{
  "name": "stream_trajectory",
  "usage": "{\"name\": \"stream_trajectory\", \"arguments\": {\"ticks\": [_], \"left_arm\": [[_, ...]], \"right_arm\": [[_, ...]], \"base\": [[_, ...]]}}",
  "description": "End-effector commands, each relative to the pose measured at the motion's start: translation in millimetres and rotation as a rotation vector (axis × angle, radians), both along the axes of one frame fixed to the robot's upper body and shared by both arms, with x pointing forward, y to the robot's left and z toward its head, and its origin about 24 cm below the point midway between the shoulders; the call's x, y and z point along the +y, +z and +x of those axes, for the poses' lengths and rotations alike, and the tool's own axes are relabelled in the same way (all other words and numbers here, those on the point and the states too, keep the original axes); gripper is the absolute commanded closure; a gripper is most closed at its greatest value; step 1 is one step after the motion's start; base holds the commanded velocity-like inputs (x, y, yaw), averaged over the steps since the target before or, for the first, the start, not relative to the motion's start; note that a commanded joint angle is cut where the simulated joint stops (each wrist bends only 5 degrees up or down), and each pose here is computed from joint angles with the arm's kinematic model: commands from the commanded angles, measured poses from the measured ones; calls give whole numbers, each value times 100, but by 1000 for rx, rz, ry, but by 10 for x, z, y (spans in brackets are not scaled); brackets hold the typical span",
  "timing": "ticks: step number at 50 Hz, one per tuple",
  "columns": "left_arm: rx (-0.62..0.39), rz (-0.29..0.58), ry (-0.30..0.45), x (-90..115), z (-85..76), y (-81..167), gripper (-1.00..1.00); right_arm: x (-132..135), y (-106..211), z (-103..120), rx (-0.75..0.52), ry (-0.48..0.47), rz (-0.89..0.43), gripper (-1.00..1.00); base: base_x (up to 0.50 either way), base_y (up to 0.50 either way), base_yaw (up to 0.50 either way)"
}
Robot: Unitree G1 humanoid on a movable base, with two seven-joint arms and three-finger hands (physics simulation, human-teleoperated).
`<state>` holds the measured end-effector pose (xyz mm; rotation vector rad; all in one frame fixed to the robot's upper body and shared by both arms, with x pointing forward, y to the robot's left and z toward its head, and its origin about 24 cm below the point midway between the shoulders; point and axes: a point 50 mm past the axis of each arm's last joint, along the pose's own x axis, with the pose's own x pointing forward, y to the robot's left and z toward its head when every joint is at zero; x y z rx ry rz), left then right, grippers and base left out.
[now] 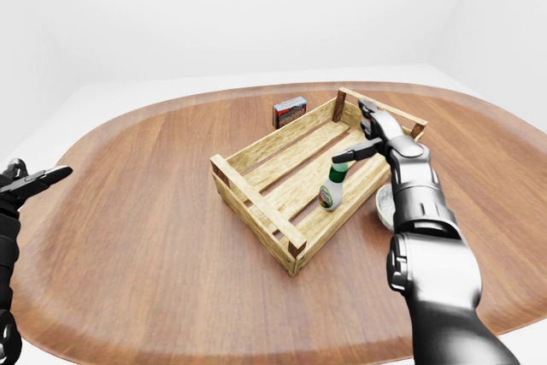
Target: Pick up the salad dressing and put it in the tray.
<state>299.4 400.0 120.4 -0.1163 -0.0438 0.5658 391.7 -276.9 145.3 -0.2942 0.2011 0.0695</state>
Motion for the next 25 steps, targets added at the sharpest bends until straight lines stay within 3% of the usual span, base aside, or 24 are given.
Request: {"name": "stream_trajectory", "arguments": {"ticks": [1, 4, 10, 15, 25], "left_arm": [[7, -7, -2, -3, 3, -21, -100], [9, -8, -4, -5, 3, -28, -100], [13, -9, -7, -16, 8, -41, -100], [11, 2, -5, -24, 8, -30, -100], [1, 10, 0, -16, 5, 1, -100]], "right_arm": [[-98, 680, -127, -212, 90, -157, -100], [-84, 1003, -345, -369, 141, -255, -100], [-102, 1274, -753, -529, 177, -375, -100], [-203, 1167, -943, -532, 154, -382, -100], [-262, 1024, -917, -493, 130, -338, -100]], "base": [[0, 0, 0], [0, 0, 0], [0, 0, 0], [0, 0, 0], [0, 0, 0]]}}
